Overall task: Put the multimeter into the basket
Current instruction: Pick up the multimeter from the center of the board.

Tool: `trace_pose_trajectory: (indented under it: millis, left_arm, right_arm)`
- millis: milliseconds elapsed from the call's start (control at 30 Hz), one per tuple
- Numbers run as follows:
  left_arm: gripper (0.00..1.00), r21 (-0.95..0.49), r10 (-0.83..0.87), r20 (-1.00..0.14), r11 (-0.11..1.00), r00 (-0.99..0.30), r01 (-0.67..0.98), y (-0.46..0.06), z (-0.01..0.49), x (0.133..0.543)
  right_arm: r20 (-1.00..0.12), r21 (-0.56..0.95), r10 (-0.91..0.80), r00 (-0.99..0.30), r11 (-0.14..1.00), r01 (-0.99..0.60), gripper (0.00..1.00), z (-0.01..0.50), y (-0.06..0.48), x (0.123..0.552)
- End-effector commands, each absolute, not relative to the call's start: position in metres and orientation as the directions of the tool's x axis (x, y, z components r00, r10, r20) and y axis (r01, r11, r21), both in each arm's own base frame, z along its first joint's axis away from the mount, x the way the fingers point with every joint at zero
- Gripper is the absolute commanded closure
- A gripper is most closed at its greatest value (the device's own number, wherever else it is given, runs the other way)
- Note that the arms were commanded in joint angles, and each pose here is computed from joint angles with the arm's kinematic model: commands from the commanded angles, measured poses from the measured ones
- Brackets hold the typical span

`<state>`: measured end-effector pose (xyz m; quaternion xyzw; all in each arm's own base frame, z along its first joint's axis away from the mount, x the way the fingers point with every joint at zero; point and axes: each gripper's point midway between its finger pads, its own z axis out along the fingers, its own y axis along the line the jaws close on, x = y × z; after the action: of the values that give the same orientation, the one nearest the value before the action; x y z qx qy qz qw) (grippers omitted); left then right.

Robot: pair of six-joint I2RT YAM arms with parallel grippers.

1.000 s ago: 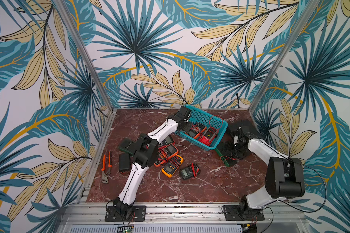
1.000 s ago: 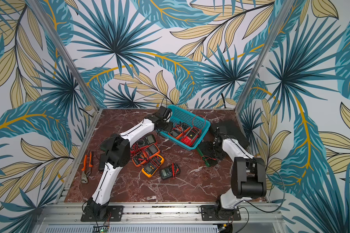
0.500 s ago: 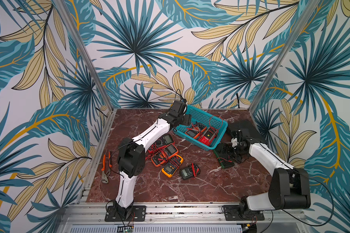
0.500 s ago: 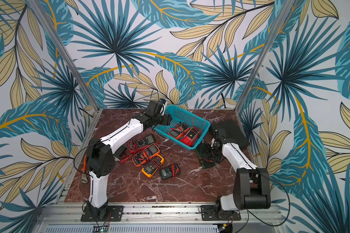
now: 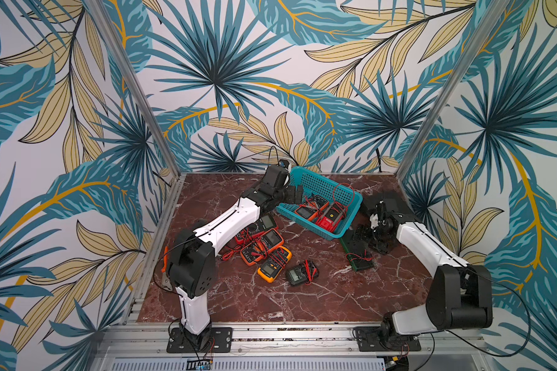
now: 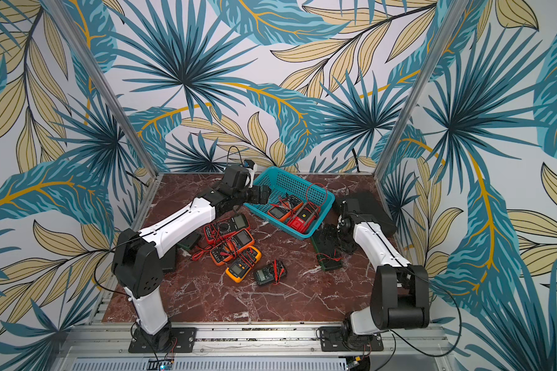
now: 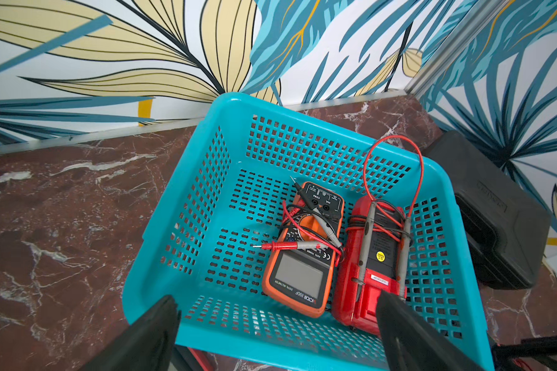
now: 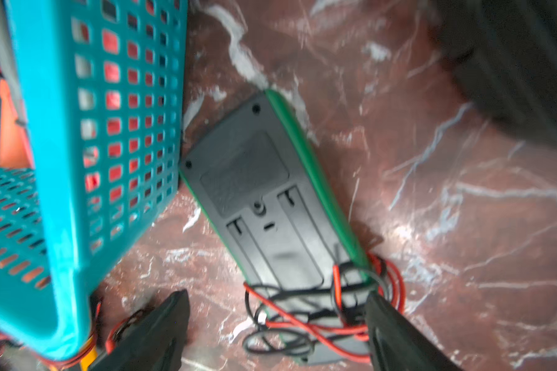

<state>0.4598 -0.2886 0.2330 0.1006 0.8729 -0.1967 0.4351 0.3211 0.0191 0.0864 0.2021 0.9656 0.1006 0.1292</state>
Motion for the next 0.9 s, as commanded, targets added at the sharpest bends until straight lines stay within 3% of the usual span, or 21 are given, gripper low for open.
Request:
trace_pose_trajectory:
  millis: [0, 233, 500, 600, 633, 867]
  left_arm:
    - [0.0, -0.274, -0.052, -0.841, 0.9, -0.539, 0.34, -0.28, 0.259, 0.453]
    - [0.0, -0.267, -0.097, -0.87, 0.917, -0.484, 0.297, -0.256, 0.271, 0.436]
    - [0.0, -0.278, -0.129, -0.878, 0.922, -0.461, 0.271, -0.244, 0.276, 0.427]
    - [0.0, -0.287, -0.136, -0.877, 0.917, -0.46, 0.276, -0.244, 0.277, 0.425]
    - [0.0, -0.29, -0.139, -0.877, 0.916, -0.459, 0.277, -0.244, 0.278, 0.424]
    - [0.0, -0.295, -0.15, -0.882, 0.915, -0.446, 0.276, -0.241, 0.283, 0.421]
  right_arm:
    - [-0.184, 0.161, 0.38, -0.906, 0.921, 0.354, 0.12, 0.072, 0.009, 0.323]
    - [-0.108, 0.203, 0.372, -0.922, 0.916, 0.346, 0.14, 0.047, 0.021, 0.322]
    - [-0.069, 0.259, 0.395, -0.916, 0.894, 0.366, 0.14, 0.042, 0.033, 0.291]
    - [-0.077, 0.251, 0.404, -0.911, 0.893, 0.375, 0.12, 0.044, 0.033, 0.281]
    - [-0.081, 0.248, 0.406, -0.91, 0.893, 0.376, 0.01, 0.045, 0.033, 0.278]
    - [-0.117, 0.19, 0.375, -0.92, 0.917, 0.35, 0.01, 0.048, 0.036, 0.269]
